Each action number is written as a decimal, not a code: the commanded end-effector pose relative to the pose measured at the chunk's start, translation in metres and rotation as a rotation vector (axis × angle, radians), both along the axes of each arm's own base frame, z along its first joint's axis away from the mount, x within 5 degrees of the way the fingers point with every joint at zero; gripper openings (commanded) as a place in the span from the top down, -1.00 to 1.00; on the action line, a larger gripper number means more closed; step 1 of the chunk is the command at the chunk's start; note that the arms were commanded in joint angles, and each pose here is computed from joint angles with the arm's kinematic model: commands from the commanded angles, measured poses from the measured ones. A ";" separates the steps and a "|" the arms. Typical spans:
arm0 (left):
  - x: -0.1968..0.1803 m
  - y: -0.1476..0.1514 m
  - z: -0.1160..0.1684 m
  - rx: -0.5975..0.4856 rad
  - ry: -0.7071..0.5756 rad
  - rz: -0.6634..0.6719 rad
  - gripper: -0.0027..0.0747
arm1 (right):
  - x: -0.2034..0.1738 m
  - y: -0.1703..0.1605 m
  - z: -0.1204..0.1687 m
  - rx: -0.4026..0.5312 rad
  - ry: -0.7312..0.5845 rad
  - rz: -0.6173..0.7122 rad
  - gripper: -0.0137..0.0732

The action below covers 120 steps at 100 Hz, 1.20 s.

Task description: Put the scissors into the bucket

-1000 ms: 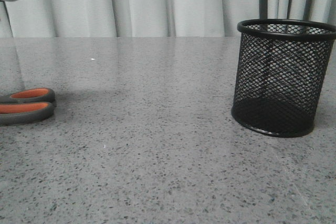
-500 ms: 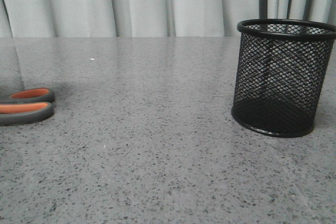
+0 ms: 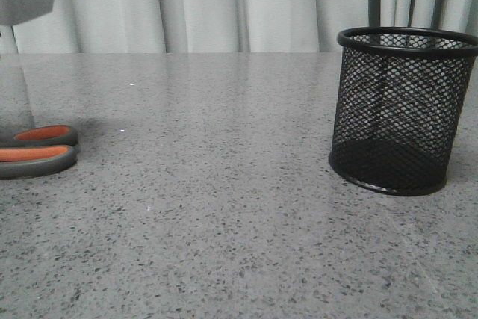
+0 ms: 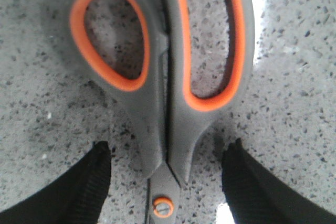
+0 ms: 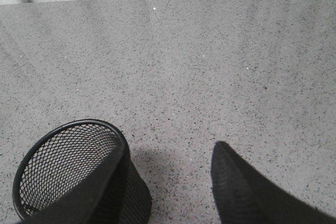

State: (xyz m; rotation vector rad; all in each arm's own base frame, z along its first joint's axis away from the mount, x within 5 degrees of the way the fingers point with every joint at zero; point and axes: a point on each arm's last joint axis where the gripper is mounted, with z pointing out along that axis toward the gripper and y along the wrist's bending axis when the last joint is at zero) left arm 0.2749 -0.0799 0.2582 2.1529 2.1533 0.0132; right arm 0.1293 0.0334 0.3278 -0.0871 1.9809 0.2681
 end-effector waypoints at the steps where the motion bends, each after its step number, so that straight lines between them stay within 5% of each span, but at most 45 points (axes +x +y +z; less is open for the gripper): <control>1: 0.002 -0.001 0.011 -0.028 -0.037 0.010 -0.18 | 0.003 0.001 0.014 0.005 -0.096 0.004 -0.06; 48: 0.011 -0.005 -0.008 -0.029 0.029 0.017 -0.13 | 0.003 0.001 0.014 0.005 -0.096 0.004 -0.05; 91: 0.008 -0.012 -0.007 -0.112 0.062 0.058 0.95 | 0.003 0.001 0.014 0.005 -0.096 0.004 -0.05; 120: -0.004 -0.010 0.023 -0.159 -0.050 0.081 0.99 | 0.002 0.005 0.015 0.116 -0.070 0.011 -0.05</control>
